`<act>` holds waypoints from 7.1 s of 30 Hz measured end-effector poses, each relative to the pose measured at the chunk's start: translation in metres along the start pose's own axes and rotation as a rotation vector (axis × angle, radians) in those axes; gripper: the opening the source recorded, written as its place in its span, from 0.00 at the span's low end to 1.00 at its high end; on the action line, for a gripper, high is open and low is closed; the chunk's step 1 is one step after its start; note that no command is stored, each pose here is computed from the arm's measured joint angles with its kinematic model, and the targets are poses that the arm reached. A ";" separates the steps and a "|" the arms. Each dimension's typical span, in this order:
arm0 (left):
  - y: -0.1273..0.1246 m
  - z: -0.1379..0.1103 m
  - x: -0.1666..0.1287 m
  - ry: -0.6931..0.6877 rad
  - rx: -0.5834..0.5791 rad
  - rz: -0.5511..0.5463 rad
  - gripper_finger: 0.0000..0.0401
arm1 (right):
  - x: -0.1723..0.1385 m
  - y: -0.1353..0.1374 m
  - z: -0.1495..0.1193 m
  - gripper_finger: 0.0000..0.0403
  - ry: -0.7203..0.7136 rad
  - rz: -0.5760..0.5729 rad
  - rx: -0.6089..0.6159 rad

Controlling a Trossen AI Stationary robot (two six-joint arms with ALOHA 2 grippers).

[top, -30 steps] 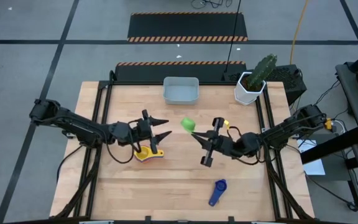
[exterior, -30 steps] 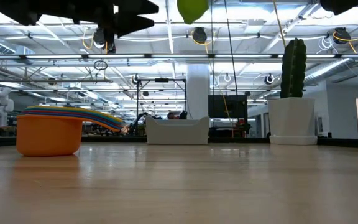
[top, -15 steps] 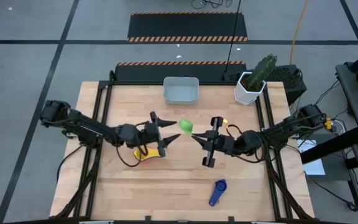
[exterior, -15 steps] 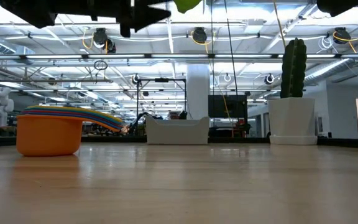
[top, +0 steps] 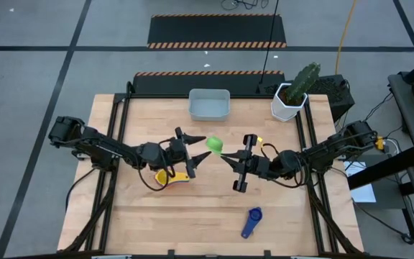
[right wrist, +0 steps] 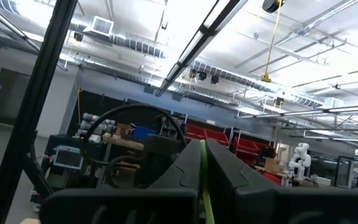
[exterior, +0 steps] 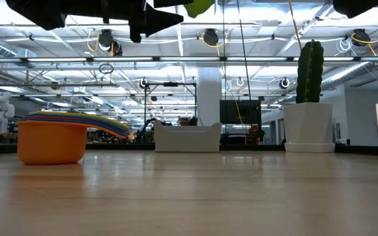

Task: Nest measuring cups in basket
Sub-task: Stack the green measuring cup into the yellow measuring cup, then stack the dark blue measuring cup into the green measuring cup

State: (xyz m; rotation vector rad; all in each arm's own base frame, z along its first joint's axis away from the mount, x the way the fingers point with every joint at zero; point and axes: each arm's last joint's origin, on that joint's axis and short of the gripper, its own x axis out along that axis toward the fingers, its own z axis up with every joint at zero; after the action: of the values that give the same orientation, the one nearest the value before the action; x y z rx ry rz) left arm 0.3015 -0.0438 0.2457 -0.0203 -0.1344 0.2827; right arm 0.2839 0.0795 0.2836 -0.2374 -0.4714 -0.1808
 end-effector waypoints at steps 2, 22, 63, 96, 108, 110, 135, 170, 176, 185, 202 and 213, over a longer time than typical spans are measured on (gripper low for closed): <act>0.003 0.000 0.002 -0.001 -0.007 -0.002 0.68 | 0.000 -0.001 -0.001 0.00 0.003 -0.002 0.002; 0.015 0.000 0.007 -0.003 -0.054 -0.006 0.69 | 0.003 -0.006 -0.006 0.00 0.028 -0.014 0.052; 0.029 0.033 -0.004 0.100 0.127 -0.028 0.02 | 0.000 -0.003 -0.018 0.21 0.214 -0.028 0.163; 0.044 0.075 -0.108 0.889 -0.137 -0.030 0.02 | -0.029 -0.032 -0.009 0.36 0.655 -0.051 0.267; 0.031 0.056 -0.088 1.275 -0.156 -0.010 0.02 | -0.029 -0.031 -0.009 0.36 0.655 -0.007 0.283; 0.029 0.047 -0.086 1.336 -0.146 0.029 0.02 | -0.029 -0.032 -0.007 0.36 0.649 -0.008 0.286; 0.015 -0.017 -0.057 1.575 -0.153 0.237 0.05 | -0.044 -0.026 0.027 0.36 0.596 0.105 0.313; 0.008 0.011 -0.045 1.306 0.048 0.210 0.30 | -0.047 -0.025 0.019 0.36 0.665 0.072 0.304; -0.016 0.020 -0.035 1.074 0.173 0.022 0.30 | -0.048 -0.017 -0.003 0.36 0.760 0.009 0.359; -0.049 0.027 -0.040 0.932 0.219 -0.158 0.31 | -0.055 0.017 -0.032 0.36 0.901 0.067 0.479; -0.116 0.004 -0.052 0.812 0.225 -0.371 0.49 | -0.120 0.080 -0.020 0.36 1.246 0.057 0.841; -0.135 -0.031 -0.042 0.811 0.193 -0.348 0.52 | -0.152 0.117 -0.047 0.36 1.428 0.129 0.732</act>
State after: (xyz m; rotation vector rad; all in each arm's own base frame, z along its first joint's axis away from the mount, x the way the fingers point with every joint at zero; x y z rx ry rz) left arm 0.3033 -0.1851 0.2147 0.0802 0.6906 -0.0763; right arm 0.1969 0.1967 0.1502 0.5828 0.9046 -0.0105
